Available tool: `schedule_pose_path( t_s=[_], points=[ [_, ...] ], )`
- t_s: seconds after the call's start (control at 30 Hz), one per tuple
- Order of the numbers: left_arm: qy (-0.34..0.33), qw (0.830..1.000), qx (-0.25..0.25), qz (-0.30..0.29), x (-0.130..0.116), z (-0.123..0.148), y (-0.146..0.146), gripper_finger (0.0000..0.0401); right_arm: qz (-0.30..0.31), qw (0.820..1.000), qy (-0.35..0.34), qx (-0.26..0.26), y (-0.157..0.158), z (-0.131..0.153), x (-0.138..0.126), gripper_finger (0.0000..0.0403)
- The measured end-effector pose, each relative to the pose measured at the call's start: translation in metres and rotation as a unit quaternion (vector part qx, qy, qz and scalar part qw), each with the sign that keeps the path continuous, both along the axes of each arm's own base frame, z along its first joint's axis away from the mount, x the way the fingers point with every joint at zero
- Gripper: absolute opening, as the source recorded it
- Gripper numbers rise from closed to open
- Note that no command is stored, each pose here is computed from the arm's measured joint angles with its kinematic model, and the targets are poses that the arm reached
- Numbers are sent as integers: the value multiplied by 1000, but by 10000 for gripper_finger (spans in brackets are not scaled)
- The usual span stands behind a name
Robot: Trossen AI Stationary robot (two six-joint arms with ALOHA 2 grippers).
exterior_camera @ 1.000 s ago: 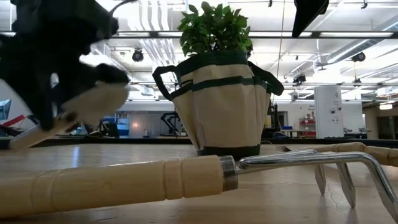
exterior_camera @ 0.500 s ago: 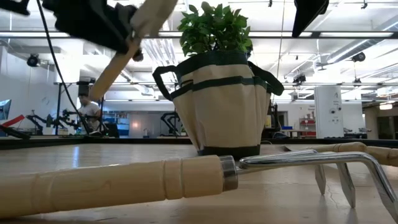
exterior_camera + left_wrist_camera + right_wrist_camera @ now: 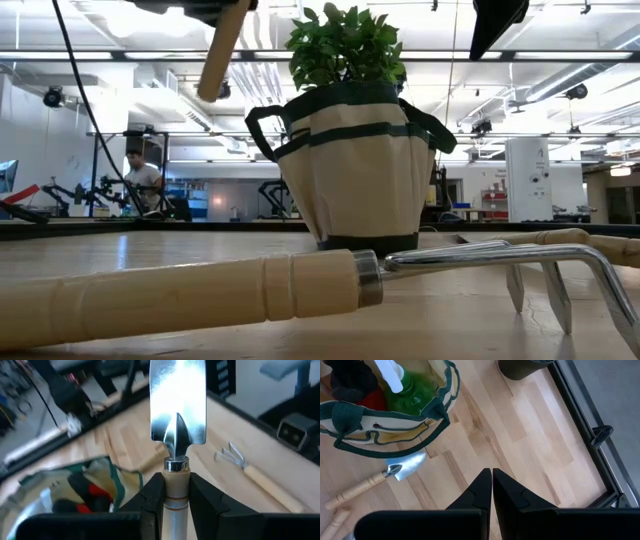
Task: Pick & Place Garden tools in Gardening bag
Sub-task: Put the left brown trowel into the side pocket of the gardening bag
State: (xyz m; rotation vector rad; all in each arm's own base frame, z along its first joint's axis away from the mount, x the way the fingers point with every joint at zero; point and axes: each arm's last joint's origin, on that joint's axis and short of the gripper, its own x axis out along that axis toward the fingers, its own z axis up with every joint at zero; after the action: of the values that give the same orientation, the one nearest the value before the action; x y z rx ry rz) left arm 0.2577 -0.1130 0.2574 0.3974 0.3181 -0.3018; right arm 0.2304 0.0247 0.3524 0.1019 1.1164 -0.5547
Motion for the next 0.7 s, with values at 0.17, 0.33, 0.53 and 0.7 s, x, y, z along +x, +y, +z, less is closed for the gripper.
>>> schedule_pose_path(
  t_s=[0.17,0.33,0.53,0.7],
  points=[
    [-83,996,-31,1,-9,-12,7,68,1,1000,1,-1,0,0,0,8],
    [-210,971,-107,-34,-23,-14,16,68,0,1000,0,-6,0,0,0,8],
    [-280,944,-162,-61,-36,-17,22,68,-2,1000,-1,-10,-1,0,0,8],
    [-284,942,-171,-60,-34,-14,21,68,-2,1000,-2,-10,-1,0,0,8]
  ],
)
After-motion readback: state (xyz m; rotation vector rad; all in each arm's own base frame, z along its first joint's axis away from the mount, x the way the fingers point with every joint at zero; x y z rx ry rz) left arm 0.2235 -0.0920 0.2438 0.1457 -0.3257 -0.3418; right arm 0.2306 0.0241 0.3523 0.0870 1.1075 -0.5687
